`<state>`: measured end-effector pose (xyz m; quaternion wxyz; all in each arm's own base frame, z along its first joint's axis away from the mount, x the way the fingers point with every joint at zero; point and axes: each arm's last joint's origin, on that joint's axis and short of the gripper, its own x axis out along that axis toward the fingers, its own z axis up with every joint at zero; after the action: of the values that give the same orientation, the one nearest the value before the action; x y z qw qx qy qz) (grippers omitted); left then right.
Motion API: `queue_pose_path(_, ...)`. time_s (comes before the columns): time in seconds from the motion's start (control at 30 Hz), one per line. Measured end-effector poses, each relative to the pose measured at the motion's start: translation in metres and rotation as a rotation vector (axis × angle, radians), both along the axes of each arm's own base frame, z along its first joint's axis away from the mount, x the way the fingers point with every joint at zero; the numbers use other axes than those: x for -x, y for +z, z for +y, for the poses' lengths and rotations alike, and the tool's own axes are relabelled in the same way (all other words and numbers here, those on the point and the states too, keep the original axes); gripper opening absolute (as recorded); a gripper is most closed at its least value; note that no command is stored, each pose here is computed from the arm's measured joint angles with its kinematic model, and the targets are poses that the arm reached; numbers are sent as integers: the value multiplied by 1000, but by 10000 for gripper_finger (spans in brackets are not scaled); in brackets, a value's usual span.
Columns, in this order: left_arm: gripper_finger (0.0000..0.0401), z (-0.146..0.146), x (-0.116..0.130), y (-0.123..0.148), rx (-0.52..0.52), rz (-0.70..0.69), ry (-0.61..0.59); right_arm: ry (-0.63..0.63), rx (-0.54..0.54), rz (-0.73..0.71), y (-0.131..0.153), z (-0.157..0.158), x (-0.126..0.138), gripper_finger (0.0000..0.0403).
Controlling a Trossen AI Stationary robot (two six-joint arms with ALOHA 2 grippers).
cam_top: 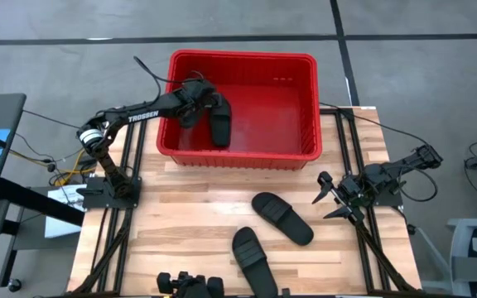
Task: Pick and place slides into bin
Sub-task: Put the top slipper into the organizer bin
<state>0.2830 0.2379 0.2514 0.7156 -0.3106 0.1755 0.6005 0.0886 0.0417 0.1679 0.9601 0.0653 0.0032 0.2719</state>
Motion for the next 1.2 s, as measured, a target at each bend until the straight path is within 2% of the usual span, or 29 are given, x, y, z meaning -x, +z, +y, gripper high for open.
queue_pose_path(0.4, 87, -1, -1, 0, 20, -44, 16, 0, 0, 0, 0, 0, 0, 260)
queue_pose_path(0.67, 87, -1, -1, 0, 40, -109, 71, 0, 0, 0, 0, 0, 0, 260)
queue_pose_path(0.9, 87, -5, -12, -13, 73, -143, 93, 0, 0, 0, 0, 0, 0, 260)
queue_pose_path(1.2, 87, -9, -20, -12, 29, -147, 92, 0, 0, 0, 0, 0, 0, 260)
